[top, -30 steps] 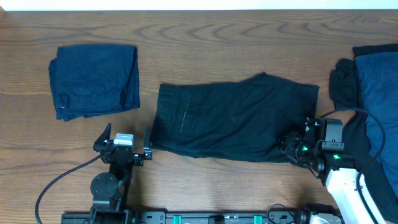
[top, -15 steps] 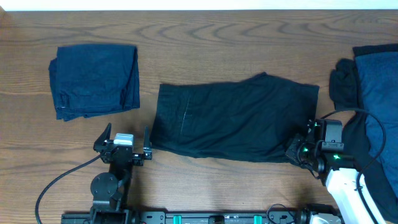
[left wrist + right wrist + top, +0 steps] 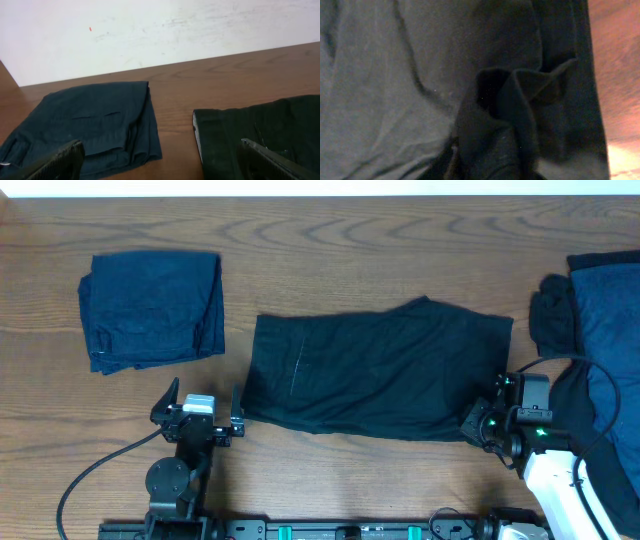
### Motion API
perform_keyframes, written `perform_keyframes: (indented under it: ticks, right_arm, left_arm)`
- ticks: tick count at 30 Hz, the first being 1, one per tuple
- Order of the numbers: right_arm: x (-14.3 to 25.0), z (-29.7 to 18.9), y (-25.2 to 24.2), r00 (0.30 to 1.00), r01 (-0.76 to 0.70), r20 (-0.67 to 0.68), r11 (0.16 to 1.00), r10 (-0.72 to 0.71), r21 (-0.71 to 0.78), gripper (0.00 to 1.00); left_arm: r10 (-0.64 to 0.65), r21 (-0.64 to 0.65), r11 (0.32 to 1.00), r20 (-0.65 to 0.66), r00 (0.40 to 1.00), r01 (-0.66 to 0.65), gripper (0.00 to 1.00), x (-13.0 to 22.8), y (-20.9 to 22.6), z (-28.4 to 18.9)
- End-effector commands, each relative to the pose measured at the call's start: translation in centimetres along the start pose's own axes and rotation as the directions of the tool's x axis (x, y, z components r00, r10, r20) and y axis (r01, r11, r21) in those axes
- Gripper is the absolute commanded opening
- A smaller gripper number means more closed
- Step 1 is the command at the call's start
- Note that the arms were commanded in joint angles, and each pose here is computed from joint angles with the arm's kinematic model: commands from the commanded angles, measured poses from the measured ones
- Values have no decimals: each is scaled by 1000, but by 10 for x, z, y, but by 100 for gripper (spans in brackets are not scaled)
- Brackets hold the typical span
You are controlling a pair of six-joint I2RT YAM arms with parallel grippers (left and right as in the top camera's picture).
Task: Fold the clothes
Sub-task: 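Grasp the lower right corner of the black pants with the right gripper, then reach the left gripper to the pants' lower left corner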
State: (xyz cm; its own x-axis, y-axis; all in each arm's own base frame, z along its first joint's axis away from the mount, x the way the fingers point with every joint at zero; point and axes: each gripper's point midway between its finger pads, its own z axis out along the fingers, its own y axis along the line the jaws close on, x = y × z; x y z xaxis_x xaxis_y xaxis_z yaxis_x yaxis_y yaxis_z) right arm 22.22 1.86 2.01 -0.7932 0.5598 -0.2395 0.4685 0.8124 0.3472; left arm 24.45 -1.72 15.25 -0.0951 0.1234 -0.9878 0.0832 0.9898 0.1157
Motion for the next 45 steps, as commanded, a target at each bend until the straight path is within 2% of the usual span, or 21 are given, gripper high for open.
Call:
perform_keyframes:
  ticks: [1, 36, 42, 45]
  right_arm:
    - [-10, -4, -1, 999, 5, 35, 1000, -6, 19, 3]
    - [-1, -4, 13, 1000, 5, -16, 998, -6, -59, 1]
    - [-2, -4, 13, 1000, 5, -13, 998, -6, -61, 1]
    - [-3, -4, 14, 1000, 6, -10, 998, -7, -63, 0]
  left_arm:
    - [5, 0, 1000, -50, 999, -5, 98, 16, 0, 1]
    - [5, 0, 1000, -49, 999, -5, 98, 15, 0, 1]
    - [-14, 32, 999, -9, 1000, 14, 98, 3, -5, 0]
    - [-27, 60, 998, 1, 1000, 27, 98, -18, -8, -8]
